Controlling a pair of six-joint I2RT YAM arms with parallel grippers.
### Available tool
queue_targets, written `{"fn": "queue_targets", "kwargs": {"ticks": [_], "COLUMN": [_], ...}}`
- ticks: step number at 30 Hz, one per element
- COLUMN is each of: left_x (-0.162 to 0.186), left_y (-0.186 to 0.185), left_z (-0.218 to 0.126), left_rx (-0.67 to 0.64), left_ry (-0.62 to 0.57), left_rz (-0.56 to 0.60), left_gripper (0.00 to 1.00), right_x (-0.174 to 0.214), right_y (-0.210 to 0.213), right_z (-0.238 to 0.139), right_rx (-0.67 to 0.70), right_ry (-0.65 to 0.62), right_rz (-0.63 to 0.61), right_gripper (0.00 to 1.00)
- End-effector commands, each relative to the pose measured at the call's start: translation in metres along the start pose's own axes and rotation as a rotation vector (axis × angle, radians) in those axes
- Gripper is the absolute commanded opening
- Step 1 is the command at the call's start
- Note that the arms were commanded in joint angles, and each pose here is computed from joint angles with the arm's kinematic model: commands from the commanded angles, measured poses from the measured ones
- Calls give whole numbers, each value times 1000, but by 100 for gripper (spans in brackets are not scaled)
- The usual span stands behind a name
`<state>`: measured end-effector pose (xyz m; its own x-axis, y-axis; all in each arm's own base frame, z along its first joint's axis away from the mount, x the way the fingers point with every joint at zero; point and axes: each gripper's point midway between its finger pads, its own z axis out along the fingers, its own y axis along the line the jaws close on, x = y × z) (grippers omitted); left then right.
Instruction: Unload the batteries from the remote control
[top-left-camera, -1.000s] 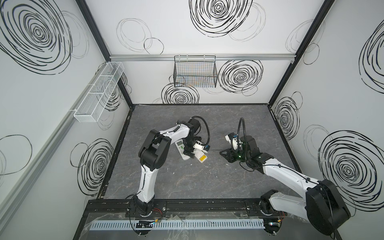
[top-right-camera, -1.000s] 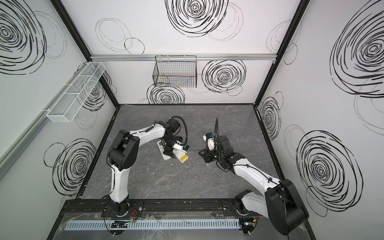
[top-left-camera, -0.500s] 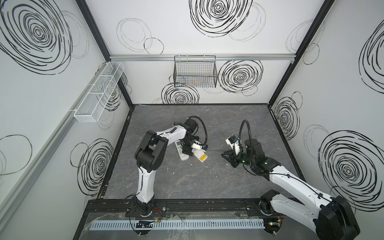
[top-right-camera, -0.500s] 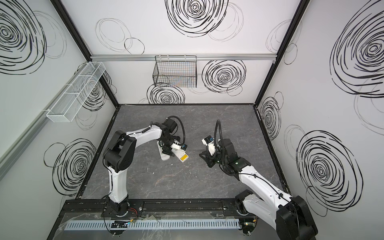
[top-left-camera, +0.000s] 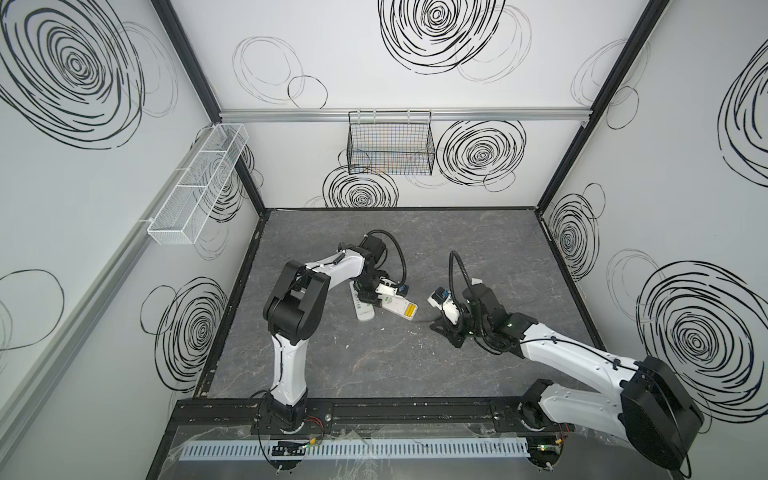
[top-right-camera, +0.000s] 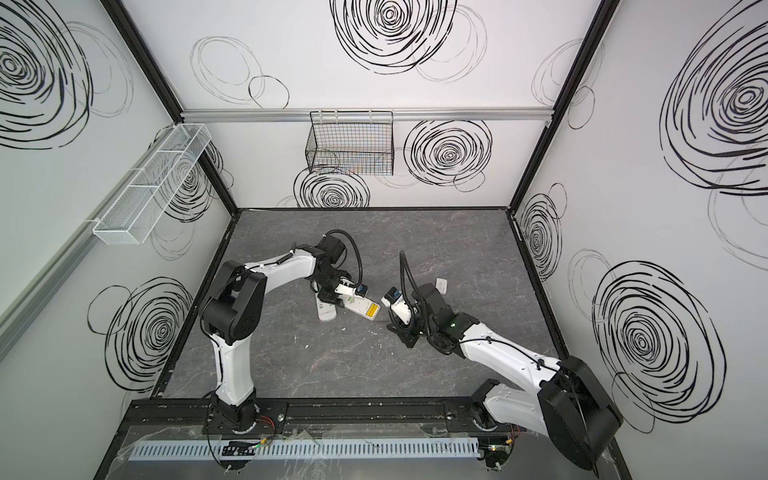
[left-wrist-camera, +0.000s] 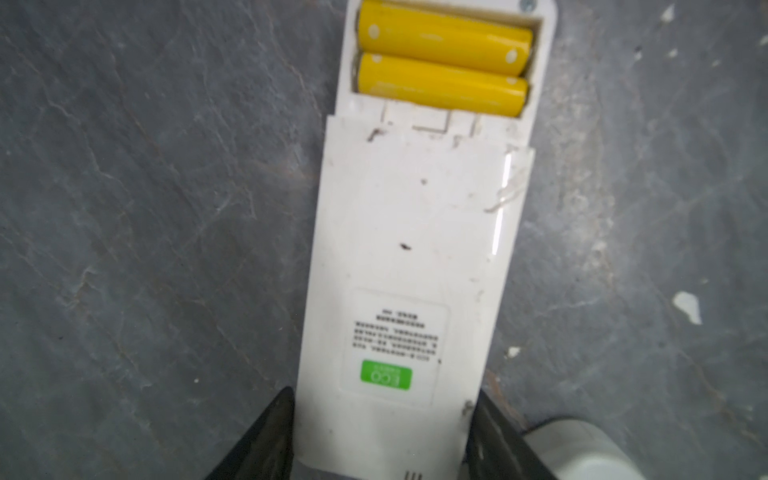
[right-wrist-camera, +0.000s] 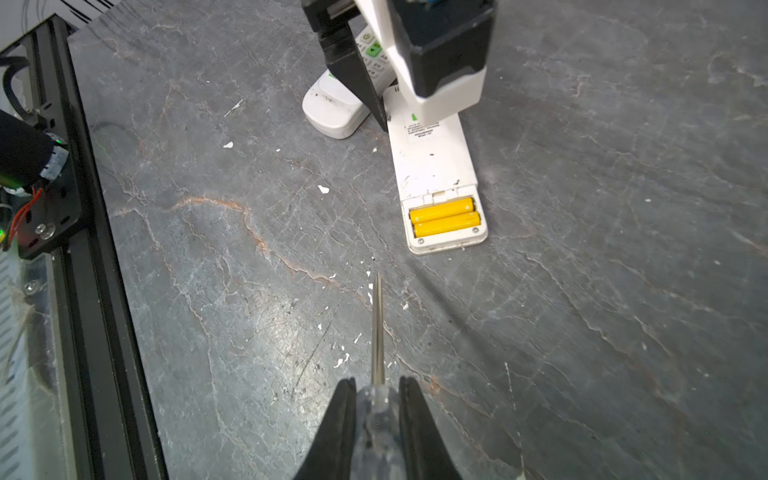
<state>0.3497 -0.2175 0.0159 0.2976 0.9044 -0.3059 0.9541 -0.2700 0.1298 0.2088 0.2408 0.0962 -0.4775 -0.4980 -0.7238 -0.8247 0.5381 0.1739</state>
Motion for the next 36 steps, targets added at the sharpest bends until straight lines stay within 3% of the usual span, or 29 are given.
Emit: {"fn": "queue_targets", "kwargs": {"ticks": [1, 11, 36], "left_x": [3, -6, -14], "left_y": [-30, -34, -32], "left_z": [23, 17, 12], "left_rx": [102, 89, 90], "left_ry": [4, -15, -44], "left_rz": [-12, -1, 12], "left_gripper": [57, 54, 52], "right_x": [-18, -31, -27], "right_y": [-4, -34, -27], "right_z": [-1, 7, 41], "right_rx": [41, 179, 42], "right_ry": [-30, 4, 23], "right_rz": [-89, -113, -154], "right_gripper": [0, 0, 0]}}
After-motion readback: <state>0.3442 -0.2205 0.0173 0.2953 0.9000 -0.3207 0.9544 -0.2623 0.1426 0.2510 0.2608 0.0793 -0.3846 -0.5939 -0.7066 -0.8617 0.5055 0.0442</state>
